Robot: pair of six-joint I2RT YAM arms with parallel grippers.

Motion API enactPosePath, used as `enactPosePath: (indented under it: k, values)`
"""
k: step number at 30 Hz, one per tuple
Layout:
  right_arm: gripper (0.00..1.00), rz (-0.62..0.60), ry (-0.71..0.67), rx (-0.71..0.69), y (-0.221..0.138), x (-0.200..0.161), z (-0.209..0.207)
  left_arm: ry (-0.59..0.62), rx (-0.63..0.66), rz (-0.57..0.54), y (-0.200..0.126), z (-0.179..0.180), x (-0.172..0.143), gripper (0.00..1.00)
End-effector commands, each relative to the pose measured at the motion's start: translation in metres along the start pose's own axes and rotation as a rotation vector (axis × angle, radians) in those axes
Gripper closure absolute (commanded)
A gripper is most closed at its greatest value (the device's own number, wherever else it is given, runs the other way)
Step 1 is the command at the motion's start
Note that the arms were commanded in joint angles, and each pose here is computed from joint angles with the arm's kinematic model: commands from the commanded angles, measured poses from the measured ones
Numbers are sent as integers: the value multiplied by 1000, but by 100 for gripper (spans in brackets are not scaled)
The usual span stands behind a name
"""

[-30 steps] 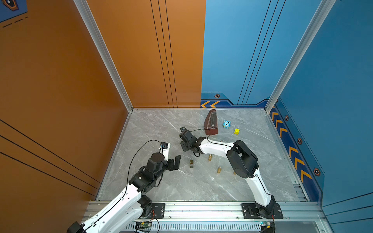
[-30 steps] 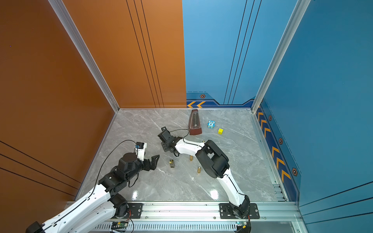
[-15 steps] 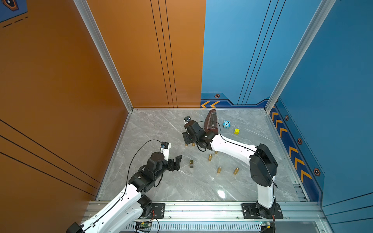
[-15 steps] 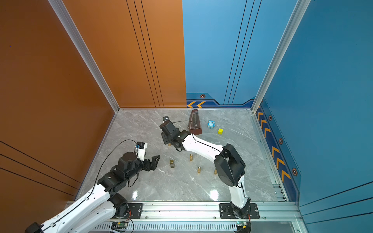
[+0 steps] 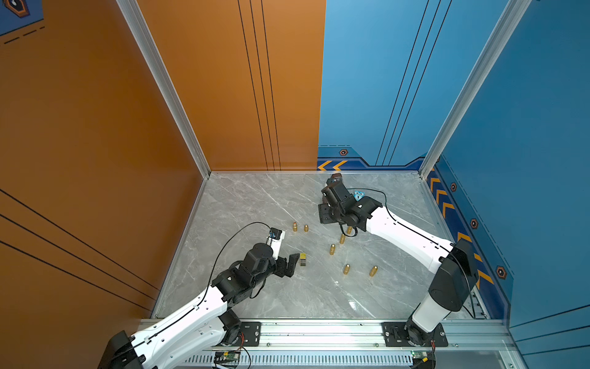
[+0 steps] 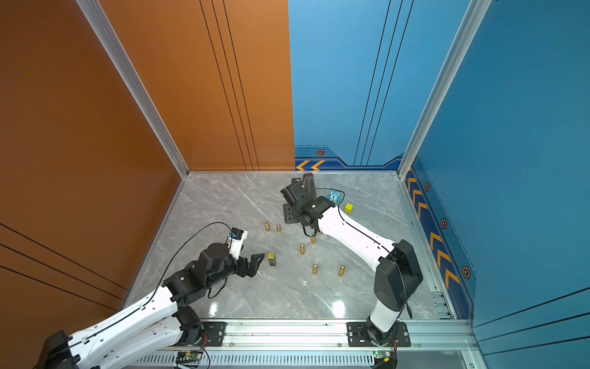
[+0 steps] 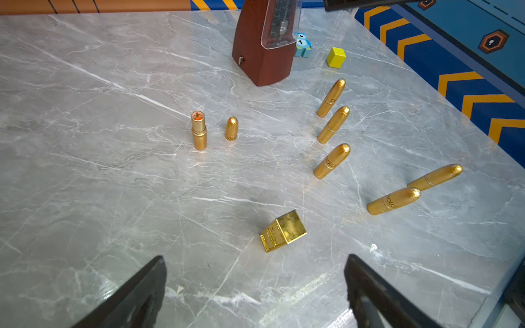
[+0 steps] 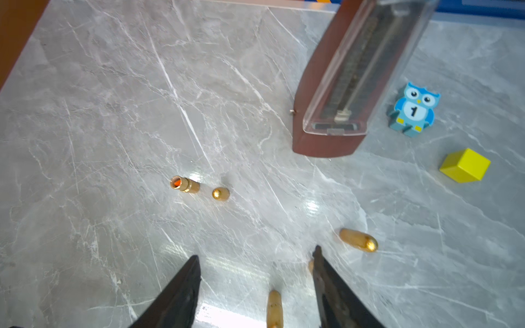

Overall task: Open the lipstick cap
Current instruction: Pick up the lipstick at the center of the board.

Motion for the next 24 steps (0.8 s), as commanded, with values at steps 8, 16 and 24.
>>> enactPosePath:
  k: [8, 16, 24]
  values:
    - [37, 298, 139, 15, -1, -92, -17, 191, -7, 10, 1, -38, -4, 1]
    - [41, 366, 107, 48, 24, -119, 22, 248, -9, 41, 8, -48, -11, 1]
    - [42, 398, 82, -4, 48, -128, 24, 258, -4, 36, 7, -47, -11, 1]
Point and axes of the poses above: each gripper's point midway between its finger pads, its own y axis out along the fingers, its own z axis along the line the jaws close on, x = y × z, the point moved 1 cm from there along -y, back along the fingers, and after that the axes turned 13 degrees about -y, right-handed, at the moved point
